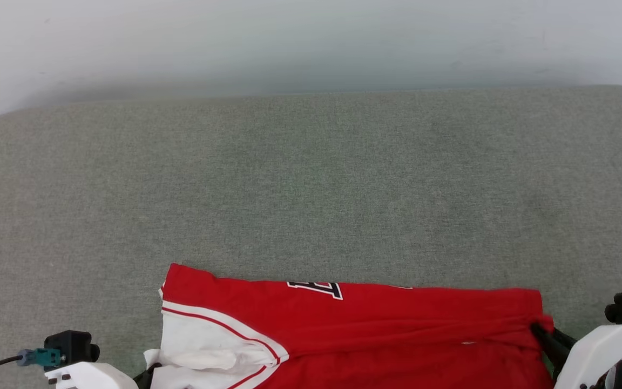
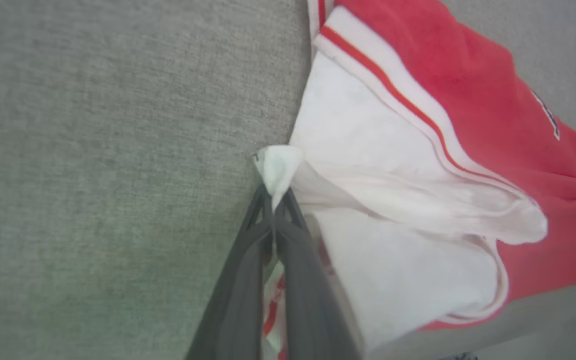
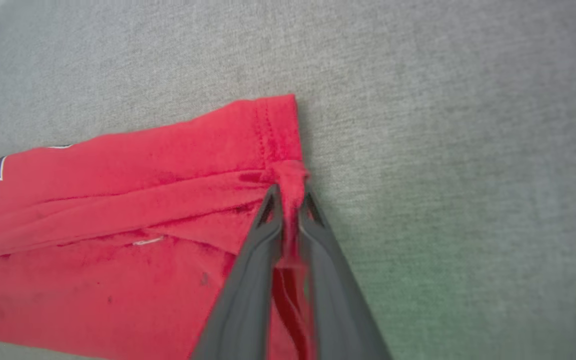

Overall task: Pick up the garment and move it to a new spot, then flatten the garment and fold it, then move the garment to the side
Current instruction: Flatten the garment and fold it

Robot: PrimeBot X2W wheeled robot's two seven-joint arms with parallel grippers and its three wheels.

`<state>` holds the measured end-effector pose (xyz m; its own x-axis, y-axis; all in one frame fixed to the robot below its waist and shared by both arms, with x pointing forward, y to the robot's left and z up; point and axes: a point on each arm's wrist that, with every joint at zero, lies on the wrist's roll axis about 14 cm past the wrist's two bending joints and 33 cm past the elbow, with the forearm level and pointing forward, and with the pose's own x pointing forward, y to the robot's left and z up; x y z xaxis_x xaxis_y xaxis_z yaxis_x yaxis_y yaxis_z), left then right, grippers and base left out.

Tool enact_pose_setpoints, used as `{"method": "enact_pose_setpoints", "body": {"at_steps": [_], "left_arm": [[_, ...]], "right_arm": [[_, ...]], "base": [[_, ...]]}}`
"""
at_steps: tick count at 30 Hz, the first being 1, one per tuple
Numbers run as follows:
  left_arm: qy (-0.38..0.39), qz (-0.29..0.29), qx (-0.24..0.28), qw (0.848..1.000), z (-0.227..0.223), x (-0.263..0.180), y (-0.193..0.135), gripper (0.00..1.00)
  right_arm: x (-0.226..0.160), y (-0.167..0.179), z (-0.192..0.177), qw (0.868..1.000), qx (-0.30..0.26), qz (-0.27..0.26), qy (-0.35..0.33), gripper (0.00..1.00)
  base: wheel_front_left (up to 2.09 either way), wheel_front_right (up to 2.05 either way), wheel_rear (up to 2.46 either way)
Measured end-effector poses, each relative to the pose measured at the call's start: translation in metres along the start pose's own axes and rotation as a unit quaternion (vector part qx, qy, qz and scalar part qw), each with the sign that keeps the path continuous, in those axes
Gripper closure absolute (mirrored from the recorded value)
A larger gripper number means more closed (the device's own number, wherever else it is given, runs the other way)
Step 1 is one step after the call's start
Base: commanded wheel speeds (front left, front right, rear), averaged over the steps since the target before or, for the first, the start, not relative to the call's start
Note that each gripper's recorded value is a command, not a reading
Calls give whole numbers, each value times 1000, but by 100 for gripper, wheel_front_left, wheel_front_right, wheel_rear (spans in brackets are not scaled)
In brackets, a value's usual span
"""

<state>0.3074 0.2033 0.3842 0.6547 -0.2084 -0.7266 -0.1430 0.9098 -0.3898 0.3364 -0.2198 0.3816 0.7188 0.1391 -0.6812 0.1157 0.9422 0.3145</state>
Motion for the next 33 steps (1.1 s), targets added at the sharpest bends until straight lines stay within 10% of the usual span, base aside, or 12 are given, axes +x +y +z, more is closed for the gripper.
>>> {"method": "enact_pose_setpoints", "body": {"at_steps": [16,27,33], "left_arm": [[-256,-39,101,961,104,-20,-54,0],[-462,-68,145,872,166,-64,-96,0],[-497,-58,165,850,172,-72,-104,0]], "right_arm": [[-40,4,56,992,-39,6,-118,0],[-35,-13,33,996,-60,-20,67,0],[-16,-3,9,988,-53,-10,143,0]], "base": [[0,0,0],[0,0,0],[0,0,0]]}}
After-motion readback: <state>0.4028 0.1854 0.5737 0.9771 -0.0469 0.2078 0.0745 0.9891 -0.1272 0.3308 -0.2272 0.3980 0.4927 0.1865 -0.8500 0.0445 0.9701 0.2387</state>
